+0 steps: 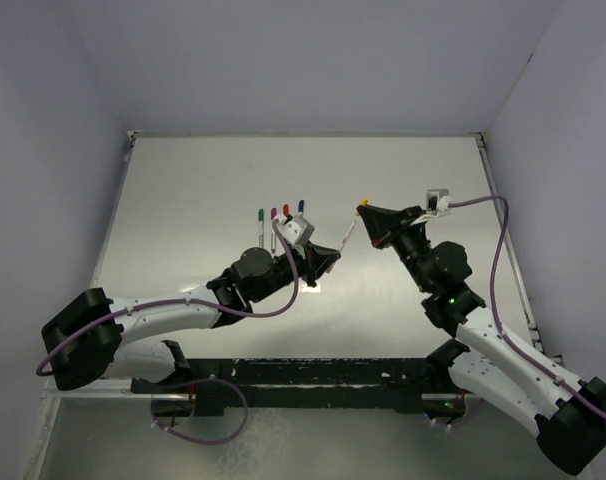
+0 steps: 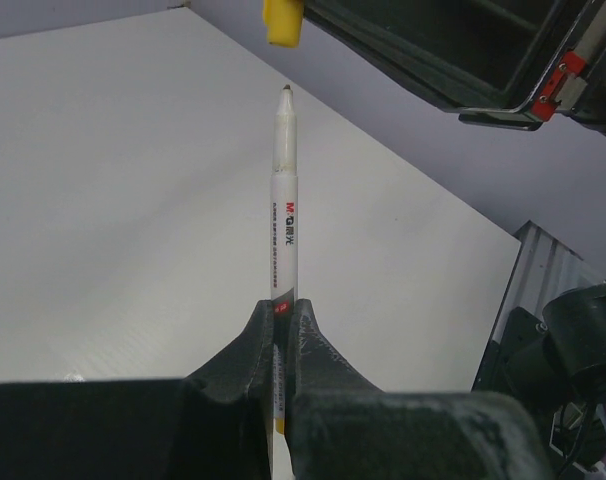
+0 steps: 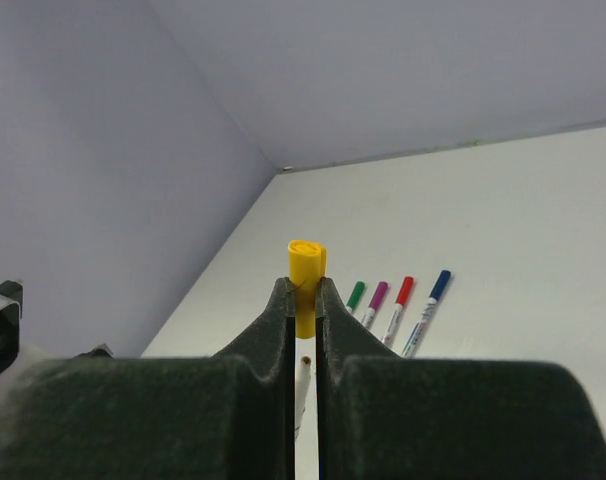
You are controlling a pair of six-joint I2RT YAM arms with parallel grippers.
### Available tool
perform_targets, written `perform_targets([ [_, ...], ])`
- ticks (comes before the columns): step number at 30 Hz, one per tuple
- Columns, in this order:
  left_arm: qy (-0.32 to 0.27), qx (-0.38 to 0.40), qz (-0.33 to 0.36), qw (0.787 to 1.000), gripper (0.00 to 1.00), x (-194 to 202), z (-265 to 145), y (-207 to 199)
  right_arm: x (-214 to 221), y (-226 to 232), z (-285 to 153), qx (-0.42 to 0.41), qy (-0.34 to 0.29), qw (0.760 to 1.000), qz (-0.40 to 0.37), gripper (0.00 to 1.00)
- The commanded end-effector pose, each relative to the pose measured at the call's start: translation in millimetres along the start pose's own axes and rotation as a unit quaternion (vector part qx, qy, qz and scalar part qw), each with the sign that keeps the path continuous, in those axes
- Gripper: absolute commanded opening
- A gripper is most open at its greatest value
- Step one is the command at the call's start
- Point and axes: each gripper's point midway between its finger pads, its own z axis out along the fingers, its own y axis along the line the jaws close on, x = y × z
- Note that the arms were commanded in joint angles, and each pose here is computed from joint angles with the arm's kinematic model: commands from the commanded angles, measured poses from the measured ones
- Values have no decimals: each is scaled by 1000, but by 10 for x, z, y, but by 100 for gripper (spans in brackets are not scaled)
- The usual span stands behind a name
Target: Insert the pens into the pen caps
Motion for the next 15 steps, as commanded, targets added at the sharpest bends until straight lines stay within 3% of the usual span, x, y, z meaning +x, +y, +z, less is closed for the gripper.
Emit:
perform_targets([
  [1, -71, 40, -1, 997, 0, -471, 48, -223, -235, 217, 22, -43, -42, 998, 21, 0],
  [15, -83, 29, -2, 996, 0, -521, -27, -181, -161, 174, 4, -39, -29, 999, 11, 0],
])
